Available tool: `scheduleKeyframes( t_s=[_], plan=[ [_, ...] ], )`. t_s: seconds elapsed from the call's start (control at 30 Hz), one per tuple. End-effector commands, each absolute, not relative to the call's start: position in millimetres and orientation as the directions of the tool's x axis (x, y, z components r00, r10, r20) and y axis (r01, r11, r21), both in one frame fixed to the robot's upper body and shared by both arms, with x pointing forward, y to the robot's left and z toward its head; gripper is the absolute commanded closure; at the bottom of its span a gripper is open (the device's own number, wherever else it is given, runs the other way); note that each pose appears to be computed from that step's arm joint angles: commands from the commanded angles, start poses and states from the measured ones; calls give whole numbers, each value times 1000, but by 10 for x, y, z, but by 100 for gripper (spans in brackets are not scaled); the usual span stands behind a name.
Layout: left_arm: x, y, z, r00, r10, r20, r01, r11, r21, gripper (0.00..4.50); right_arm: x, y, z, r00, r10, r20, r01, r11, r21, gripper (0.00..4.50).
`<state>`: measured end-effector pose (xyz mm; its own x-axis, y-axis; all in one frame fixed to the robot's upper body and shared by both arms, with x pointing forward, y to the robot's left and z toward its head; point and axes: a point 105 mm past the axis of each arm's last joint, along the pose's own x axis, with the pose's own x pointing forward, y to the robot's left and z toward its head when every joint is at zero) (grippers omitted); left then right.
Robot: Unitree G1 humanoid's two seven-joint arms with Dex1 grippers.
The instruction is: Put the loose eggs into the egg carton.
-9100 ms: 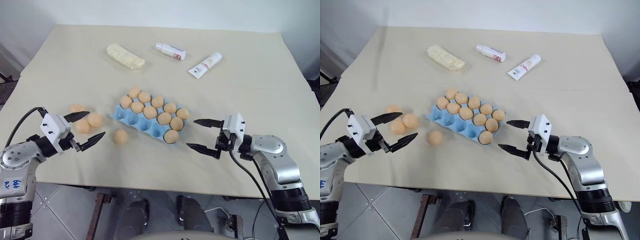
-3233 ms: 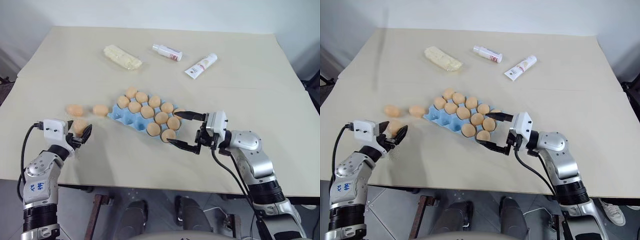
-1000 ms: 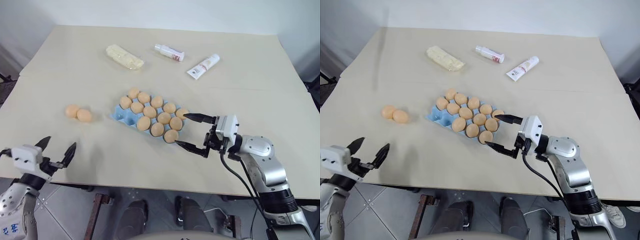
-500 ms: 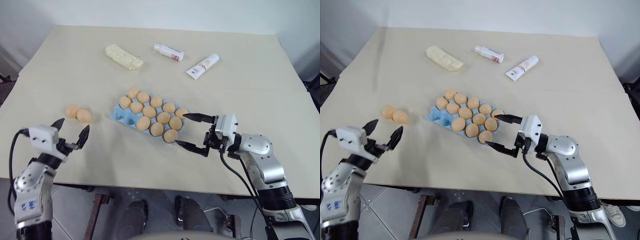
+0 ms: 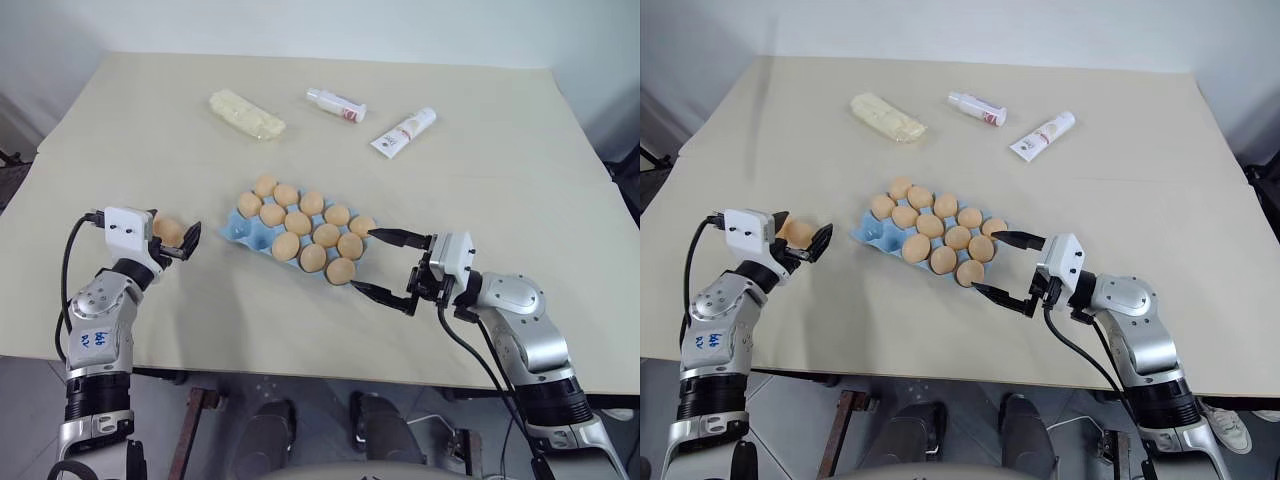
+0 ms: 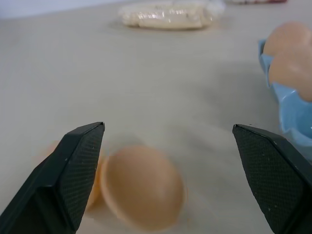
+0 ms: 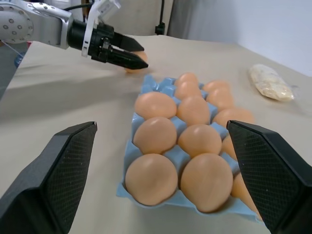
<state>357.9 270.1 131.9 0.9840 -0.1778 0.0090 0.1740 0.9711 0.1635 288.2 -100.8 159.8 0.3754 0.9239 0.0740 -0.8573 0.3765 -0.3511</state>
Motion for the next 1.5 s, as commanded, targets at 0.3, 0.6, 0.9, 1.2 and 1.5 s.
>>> scheduleKeyframes(
  t_s=[0.3, 0.6, 0.9, 1.2, 1.5],
  plan=[
    [3632, 2691, 1302, 985, -174, -13, 173, 970, 169, 2, 2874, -984, 1737, 375, 919, 120, -831, 391, -395, 0],
    [3604, 2657, 1268, 980, -197, -21, 198, 966, 165, 194, 2887, -970, 1727, 377, 918, 122, -832, 393, -390, 0],
    [3526, 2335, 1729, 900, -384, 207, 355, 921, 164, 288, 2898, -981, 1738, 385, 914, 127, -827, 402, -393, 0],
    [3517, 1531, 1809, 688, -706, 165, 653, 703, 282, 288, 2888, -1227, 1752, 469, 876, 113, -781, 471, -409, 0],
    [3618, 1520, 1661, 674, -730, 108, 685, 673, 279, 198, 2826, -1267, 1768, 517, 846, 134, -750, 522, -407, 0]
  ],
)
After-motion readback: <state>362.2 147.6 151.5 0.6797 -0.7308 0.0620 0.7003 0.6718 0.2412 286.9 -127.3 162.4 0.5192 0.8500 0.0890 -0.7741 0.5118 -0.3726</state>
